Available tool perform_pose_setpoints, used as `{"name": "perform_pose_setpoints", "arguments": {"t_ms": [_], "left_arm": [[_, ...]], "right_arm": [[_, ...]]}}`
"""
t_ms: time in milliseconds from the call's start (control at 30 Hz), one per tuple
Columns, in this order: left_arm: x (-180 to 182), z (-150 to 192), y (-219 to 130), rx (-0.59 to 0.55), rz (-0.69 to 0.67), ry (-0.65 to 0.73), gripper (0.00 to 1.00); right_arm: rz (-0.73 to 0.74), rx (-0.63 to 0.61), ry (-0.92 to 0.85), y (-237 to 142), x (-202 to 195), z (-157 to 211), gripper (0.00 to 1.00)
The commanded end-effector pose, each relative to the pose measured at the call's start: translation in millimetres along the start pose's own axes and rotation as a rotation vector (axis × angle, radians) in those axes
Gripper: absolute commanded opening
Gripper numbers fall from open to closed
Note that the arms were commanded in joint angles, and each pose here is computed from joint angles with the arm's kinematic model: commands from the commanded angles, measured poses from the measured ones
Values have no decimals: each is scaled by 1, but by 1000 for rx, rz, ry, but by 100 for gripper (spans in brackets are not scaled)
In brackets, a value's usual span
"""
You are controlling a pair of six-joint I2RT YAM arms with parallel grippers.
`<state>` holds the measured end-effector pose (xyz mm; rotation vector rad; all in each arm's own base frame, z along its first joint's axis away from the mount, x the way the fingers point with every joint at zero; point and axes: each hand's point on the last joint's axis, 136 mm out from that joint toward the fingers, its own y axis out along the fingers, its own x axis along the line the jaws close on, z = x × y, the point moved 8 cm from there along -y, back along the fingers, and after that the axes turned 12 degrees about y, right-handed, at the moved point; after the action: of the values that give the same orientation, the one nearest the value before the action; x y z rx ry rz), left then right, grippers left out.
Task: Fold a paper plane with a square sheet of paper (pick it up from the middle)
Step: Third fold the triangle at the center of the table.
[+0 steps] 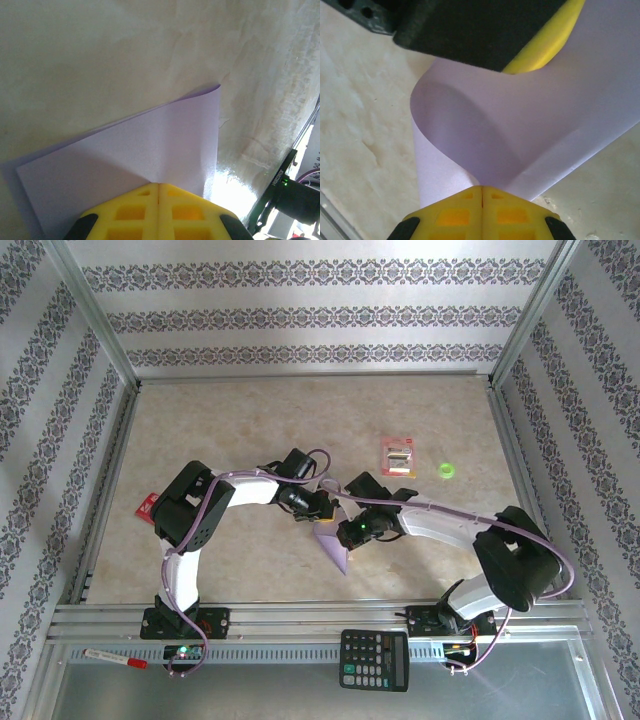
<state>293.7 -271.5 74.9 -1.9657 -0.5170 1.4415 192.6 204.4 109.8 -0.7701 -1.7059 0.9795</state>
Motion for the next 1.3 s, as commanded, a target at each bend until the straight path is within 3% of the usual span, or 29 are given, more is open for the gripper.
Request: {"name": "perform_pose_setpoints", "arguments": {"t_ms": [0, 1267], "left_arm": [[7, 10, 2, 32, -58, -8, 0], [5, 10, 0, 25, -52, -1, 0]], "right_arm": [[42, 0, -2, 0, -5, -6, 0], [63, 32, 71, 18, -15, -4, 0]]}}
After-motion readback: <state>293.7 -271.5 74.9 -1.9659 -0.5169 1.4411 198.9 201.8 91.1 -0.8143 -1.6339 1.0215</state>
